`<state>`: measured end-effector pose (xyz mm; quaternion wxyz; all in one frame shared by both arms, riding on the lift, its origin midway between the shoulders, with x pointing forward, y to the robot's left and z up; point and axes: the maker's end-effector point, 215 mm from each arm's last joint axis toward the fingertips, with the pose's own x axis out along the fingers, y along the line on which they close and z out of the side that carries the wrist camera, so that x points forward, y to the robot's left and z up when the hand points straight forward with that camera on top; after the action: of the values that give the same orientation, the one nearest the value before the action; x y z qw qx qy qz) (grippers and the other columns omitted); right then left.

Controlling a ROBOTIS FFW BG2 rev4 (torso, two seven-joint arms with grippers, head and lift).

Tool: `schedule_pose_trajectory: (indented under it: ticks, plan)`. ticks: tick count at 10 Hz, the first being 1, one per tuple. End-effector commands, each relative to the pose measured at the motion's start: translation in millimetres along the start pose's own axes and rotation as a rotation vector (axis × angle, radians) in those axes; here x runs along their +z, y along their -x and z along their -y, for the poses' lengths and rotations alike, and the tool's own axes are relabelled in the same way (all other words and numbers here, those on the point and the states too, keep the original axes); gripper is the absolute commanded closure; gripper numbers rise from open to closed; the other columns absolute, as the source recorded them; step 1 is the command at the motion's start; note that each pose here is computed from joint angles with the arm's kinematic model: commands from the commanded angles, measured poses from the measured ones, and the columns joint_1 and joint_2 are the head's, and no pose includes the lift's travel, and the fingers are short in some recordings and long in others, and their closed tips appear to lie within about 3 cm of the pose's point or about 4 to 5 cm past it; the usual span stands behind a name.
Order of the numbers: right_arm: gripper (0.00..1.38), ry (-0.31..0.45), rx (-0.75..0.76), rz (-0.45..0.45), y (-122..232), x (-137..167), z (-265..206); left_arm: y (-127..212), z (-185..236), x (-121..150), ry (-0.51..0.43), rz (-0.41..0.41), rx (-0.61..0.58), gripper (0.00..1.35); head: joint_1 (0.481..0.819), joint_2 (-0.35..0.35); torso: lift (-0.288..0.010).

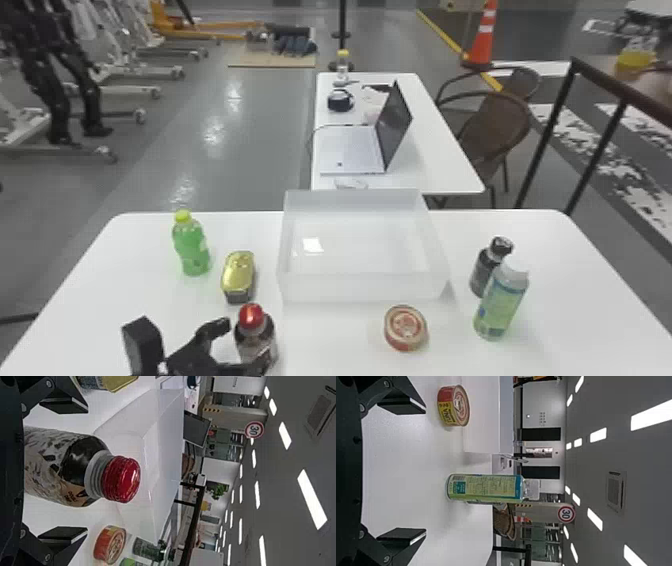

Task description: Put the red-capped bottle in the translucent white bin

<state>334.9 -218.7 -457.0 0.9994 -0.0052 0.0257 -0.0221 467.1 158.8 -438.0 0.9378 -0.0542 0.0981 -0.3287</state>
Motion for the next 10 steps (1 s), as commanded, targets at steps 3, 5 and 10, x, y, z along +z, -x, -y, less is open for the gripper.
schedule_pose_trajectory:
  ticks: [3, 5, 10]
  plan:
    - [0.20, -0.002, 0.001, 0.002, -2, 0, -2, -23, 3, -3, -0.002, -0.022, -0.084, 0.21, 0.549, 0.000, -0.100]
    - [0.20, -0.003, 0.004, 0.004, -3, 0, -4, -26, -5, -5, 0.018, -0.020, -0.081, 0.24, 0.549, 0.000, -0.100]
    - [0.20, -0.005, 0.006, 0.003, -4, 0, -5, -25, -7, -7, 0.022, 0.005, -0.056, 1.16, 0.549, 0.000, -0.100]
